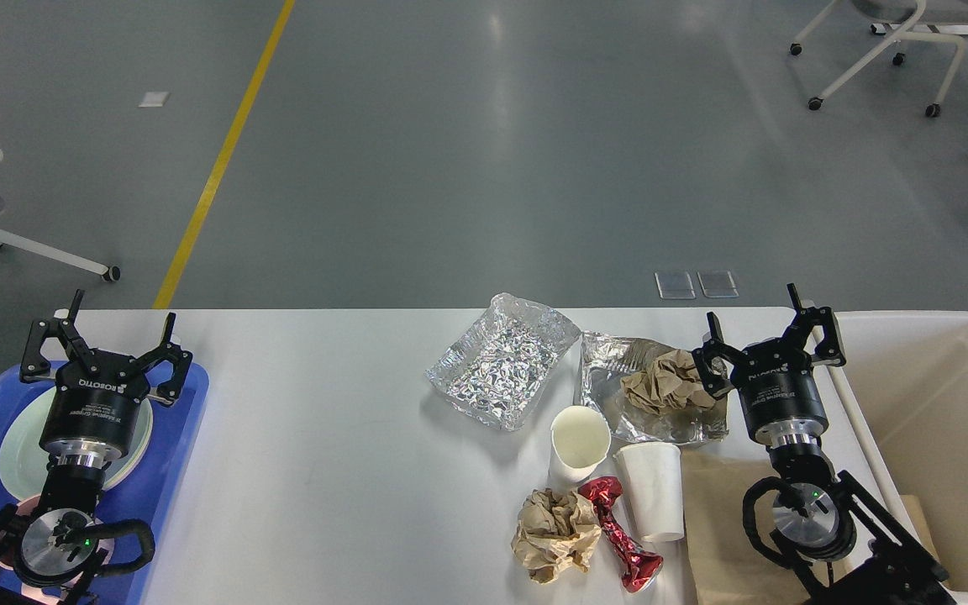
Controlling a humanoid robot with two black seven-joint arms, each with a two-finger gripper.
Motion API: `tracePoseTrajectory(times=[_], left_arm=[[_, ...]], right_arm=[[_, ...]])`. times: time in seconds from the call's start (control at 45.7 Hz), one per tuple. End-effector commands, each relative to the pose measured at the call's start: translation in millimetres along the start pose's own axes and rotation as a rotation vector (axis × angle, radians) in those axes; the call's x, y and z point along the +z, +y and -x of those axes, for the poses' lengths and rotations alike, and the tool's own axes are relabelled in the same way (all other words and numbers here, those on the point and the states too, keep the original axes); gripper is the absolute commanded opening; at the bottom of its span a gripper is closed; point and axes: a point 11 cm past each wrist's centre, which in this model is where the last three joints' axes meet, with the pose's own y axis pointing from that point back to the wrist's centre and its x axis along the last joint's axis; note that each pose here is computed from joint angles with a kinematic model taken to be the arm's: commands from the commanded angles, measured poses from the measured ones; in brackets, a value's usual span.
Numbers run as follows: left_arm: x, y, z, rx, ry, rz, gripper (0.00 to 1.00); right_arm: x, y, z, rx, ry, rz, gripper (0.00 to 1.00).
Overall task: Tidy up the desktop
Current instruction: 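Raise the right gripper up from beside the white bin, then swing the right gripper over and lower it toward the brown paper bag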
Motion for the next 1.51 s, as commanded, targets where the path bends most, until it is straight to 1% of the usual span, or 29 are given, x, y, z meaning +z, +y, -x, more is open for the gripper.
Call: tracePoseTrajectory(times=[0.0,0.131,0.306,0.416,0.569,0.766,0.897,1.029,1.051,1.16,1.27,1.313,1.335,1.488], left_arm=[[0,0,0,0.000,0.000,0.000,0.96],[0,0,0,0.000,0.000,0.000,0.96],[0,0,0,-0.001,0.000,0.000,0.96],[0,0,0,0.000,0.000,0.000,0.96],[0,0,0,0.000,0.000,0.000,0.96],[0,0,0,0.000,0.000,0.000,0.96],[0,0,0,0.000,0.000,0.000,0.96],[0,0,0,0.000,0.000,0.000,0.96],[0,0,0,0.000,0.000,0.000,0.96],[0,0,0,0.000,0.000,0.000,0.96],[0,0,0,0.000,0.000,0.000,0.96],[0,0,0,0.000,0.000,0.000,0.96],[0,0,0,0.001,0.000,0.000,0.96],[0,0,0,0.000,0.000,0.000,0.96]], right_arm=[[-1,-1,-3,-0.001,0.001,0.001,1.00],[1,1,-2,-0.002,-0.002,0.006,1.00],[6,-3,12,-0.051,0.000,0.024,1.00],[5,-4,15,-0.068,-0.001,0.024,1.00],[-7,-24,33,-0.123,-0.002,-0.005,1.00],[-8,-31,40,-0.145,0.011,-0.002,1.00],[6,-28,49,-0.222,0.104,0.099,1.00],[-16,-45,60,-0.334,0.315,0.184,1.00],[-23,-50,65,-0.377,0.402,0.224,1.00],[-33,-59,77,-0.480,0.624,0.338,1.00],[-45,-58,65,-0.526,0.850,0.473,1.00],[-48,-61,69,-0.556,0.928,0.514,1.00],[-54,-66,76,-0.596,1.032,0.561,1.00],[-70,-70,82,-0.678,1.351,0.743,1.00]])
